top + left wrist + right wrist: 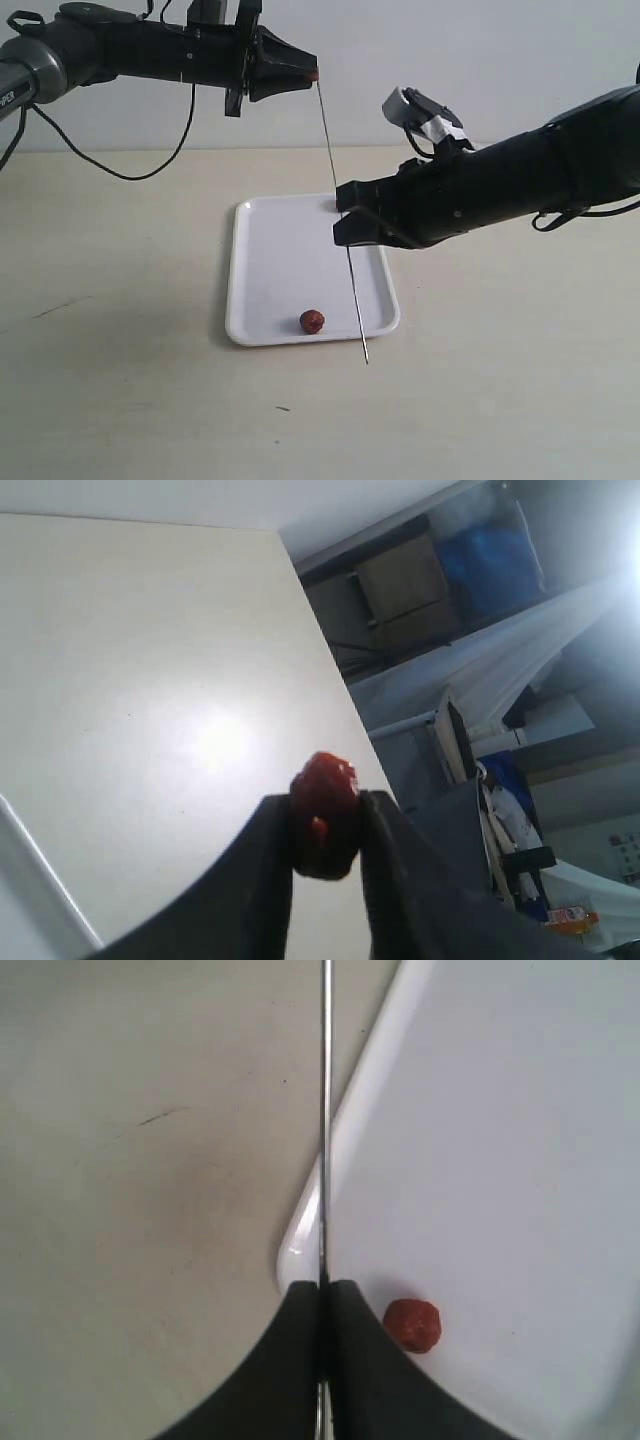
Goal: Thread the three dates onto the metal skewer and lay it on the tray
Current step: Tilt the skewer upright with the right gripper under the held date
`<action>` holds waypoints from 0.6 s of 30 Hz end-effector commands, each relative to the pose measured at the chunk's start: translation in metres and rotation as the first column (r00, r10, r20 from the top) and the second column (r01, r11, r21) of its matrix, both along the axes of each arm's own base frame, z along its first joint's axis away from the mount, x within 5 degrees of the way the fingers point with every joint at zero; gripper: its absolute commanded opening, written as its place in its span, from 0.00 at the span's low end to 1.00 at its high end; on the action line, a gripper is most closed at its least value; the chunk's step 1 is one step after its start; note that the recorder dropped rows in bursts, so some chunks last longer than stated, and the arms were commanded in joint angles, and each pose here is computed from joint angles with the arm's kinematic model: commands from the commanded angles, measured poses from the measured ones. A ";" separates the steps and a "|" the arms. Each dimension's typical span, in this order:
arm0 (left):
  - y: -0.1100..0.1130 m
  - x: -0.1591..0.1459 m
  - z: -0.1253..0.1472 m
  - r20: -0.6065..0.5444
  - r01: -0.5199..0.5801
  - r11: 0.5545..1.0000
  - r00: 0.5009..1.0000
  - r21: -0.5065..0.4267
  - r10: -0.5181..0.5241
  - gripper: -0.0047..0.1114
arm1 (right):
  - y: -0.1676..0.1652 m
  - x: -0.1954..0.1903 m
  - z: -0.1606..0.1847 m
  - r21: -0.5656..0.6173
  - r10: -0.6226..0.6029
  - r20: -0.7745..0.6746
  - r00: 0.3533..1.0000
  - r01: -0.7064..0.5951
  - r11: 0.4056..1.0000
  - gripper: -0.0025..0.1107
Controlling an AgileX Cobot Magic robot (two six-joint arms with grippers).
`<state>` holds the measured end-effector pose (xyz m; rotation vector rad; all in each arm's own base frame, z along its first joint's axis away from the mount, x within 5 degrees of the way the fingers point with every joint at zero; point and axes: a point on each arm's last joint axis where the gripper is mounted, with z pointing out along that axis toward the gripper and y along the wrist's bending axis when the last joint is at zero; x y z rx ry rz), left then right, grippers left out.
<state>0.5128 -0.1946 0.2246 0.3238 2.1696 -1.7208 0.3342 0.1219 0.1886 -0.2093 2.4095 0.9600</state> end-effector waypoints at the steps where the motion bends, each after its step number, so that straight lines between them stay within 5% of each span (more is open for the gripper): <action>1: -0.001 -0.001 0.007 0.010 0.001 1.000 1.000 -0.021 -0.001 0.25 | -0.002 0.004 -0.001 -0.001 -0.007 0.006 1.000 0.007 1.000 0.02; 18: 0.000 -0.001 0.004 0.026 0.005 1.000 1.000 0.012 -0.005 0.25 | 0.004 0.020 -0.004 0.051 -0.021 -0.021 1.000 0.022 0.998 0.02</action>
